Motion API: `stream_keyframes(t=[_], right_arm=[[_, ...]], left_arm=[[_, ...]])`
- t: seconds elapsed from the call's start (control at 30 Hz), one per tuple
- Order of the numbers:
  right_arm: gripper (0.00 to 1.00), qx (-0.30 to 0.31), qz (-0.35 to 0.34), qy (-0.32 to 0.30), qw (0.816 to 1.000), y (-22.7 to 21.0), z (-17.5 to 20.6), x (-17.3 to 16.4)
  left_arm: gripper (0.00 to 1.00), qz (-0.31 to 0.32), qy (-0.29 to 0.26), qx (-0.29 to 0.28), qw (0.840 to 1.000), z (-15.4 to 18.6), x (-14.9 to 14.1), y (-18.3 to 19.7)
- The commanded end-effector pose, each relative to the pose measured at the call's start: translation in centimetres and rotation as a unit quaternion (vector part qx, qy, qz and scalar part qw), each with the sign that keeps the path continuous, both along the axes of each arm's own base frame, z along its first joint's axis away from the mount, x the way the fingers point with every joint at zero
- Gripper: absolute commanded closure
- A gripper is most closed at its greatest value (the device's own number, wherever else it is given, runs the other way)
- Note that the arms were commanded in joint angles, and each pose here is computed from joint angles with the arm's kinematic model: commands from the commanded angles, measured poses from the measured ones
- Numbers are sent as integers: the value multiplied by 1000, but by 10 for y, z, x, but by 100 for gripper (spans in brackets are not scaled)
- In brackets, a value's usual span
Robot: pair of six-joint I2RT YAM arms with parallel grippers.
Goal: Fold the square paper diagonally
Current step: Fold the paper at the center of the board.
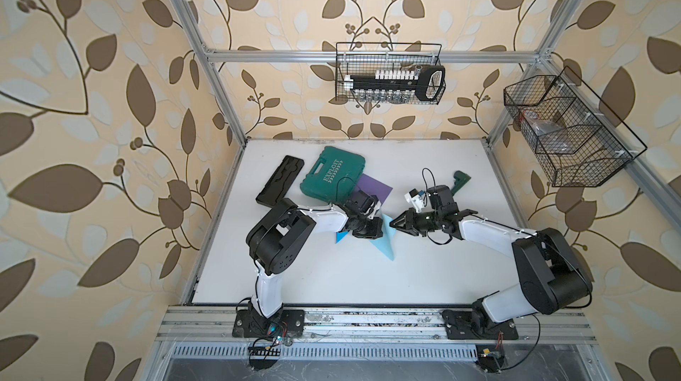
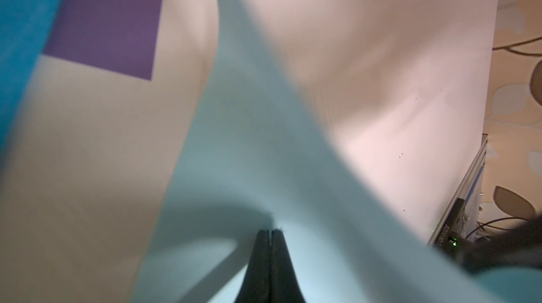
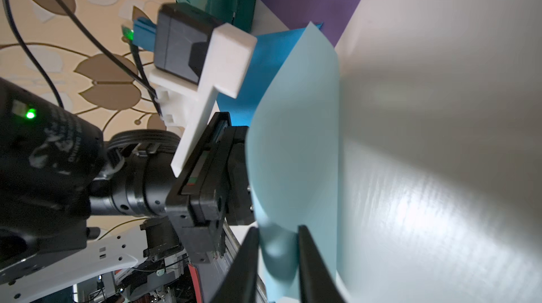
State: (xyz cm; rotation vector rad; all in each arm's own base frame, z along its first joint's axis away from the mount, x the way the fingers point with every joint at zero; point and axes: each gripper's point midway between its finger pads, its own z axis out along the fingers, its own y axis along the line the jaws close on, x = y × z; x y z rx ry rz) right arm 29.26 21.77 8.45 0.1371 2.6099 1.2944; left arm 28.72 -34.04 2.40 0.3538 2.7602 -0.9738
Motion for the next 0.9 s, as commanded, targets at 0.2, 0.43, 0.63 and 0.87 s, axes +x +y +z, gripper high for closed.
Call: stream_keyframes(t=[0.2, 0.43, 0.63, 0.87], right_arm=[[53, -4, 1, -11, 1000, -1, 8, -6], [45, -73, -7, 3, 997, -16, -7, -8], [45, -121, -14, -10, 993, -29, -4, -4], [64, -144, -16, -18, 989, -35, -3, -2]], left_arm=[[100, -1, 15, 44, 999, -16, -12, 15], [100, -3, 14, 46, 999, -16, -13, 16], [100, -4, 13, 49, 999, -18, -14, 18], [100, -4, 13, 50, 999, -19, -14, 17]])
